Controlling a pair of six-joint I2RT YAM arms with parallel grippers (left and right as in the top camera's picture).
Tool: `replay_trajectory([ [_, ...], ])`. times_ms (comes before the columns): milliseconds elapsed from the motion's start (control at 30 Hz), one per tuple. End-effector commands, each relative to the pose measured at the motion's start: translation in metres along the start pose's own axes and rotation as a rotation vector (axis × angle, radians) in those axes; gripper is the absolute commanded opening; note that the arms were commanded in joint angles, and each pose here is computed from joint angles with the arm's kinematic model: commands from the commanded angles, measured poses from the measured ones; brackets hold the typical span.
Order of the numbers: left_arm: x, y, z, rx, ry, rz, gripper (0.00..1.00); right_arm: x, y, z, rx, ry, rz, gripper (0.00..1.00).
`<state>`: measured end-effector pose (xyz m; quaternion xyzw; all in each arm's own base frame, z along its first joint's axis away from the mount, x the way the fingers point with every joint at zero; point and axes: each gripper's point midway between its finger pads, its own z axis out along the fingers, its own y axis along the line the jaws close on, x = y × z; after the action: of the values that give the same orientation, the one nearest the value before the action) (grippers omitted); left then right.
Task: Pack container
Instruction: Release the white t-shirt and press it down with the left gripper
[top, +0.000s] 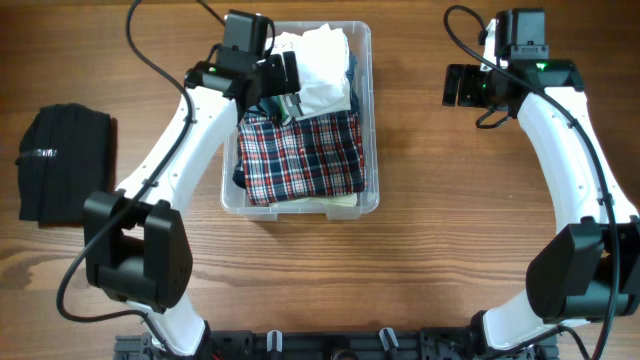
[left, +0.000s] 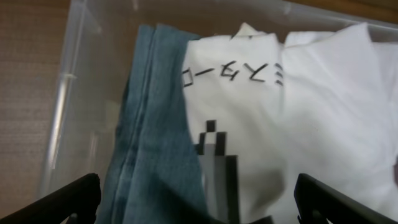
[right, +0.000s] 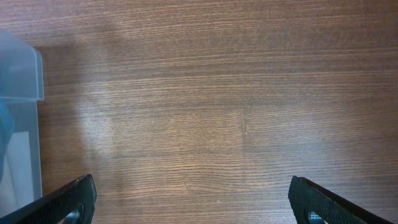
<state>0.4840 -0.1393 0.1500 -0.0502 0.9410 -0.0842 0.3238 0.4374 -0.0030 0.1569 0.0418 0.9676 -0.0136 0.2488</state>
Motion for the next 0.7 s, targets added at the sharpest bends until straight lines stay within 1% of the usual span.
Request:
replay_trajectory([
  [0, -0.024, -0.024, -0.021, 0.034, -0.102, 0.044, 0.99, -0.011, -0.002, -0.013, 0.006, -0.045, 0.022, 1.00],
  [133, -0.034, -0.037, -0.025, 0.068, -0.151, 0.022, 0.98, -0.011, -0.002, -0.013, 0.006, -0.045, 0.022, 1.00],
  [200, -0.034, -0.045, -0.027, 0.088, -0.160, -0.007, 0.95, -0.011, -0.002, -0.013, 0.006, -0.045, 0.022, 1.00],
  [367, -0.027, -0.069, -0.029, 0.141, -0.155, 0.011, 0.86, -0.011, -0.002, -0.013, 0.006, -0.045, 0.022, 1.00],
  [400, -0.024, -0.075, -0.027, 0.149, -0.151, 0.016, 0.82, -0.011, -0.002, -0.013, 0.006, -0.045, 0.022, 1.00],
  [467, -0.019, -0.085, -0.023, 0.162, -0.149, 0.029, 0.77, -0.011, -0.002, -0.013, 0.006, -0.045, 0.022, 1.00],
  [533, -0.015, -0.093, -0.016, 0.173, -0.146, 0.040, 0.61, -0.011, -0.002, -0.013, 0.006, -0.045, 0.022, 1.00],
  [567, -0.013, -0.096, -0.011, 0.176, -0.144, 0.044, 0.46, -0.011, -0.002, -0.013, 0.006, -0.045, 0.022, 1.00],
  [633, -0.009, -0.098, -0.003, 0.175, -0.137, 0.048, 0.33, -0.011, -0.002, -0.013, 0.006, -0.045, 0.022, 1.00],
  [667, -0.005, -0.098, 0.004, 0.170, -0.126, 0.050, 0.30, -0.011, -0.002, -0.013, 0.006, -0.045, 0.022, 1.00],
])
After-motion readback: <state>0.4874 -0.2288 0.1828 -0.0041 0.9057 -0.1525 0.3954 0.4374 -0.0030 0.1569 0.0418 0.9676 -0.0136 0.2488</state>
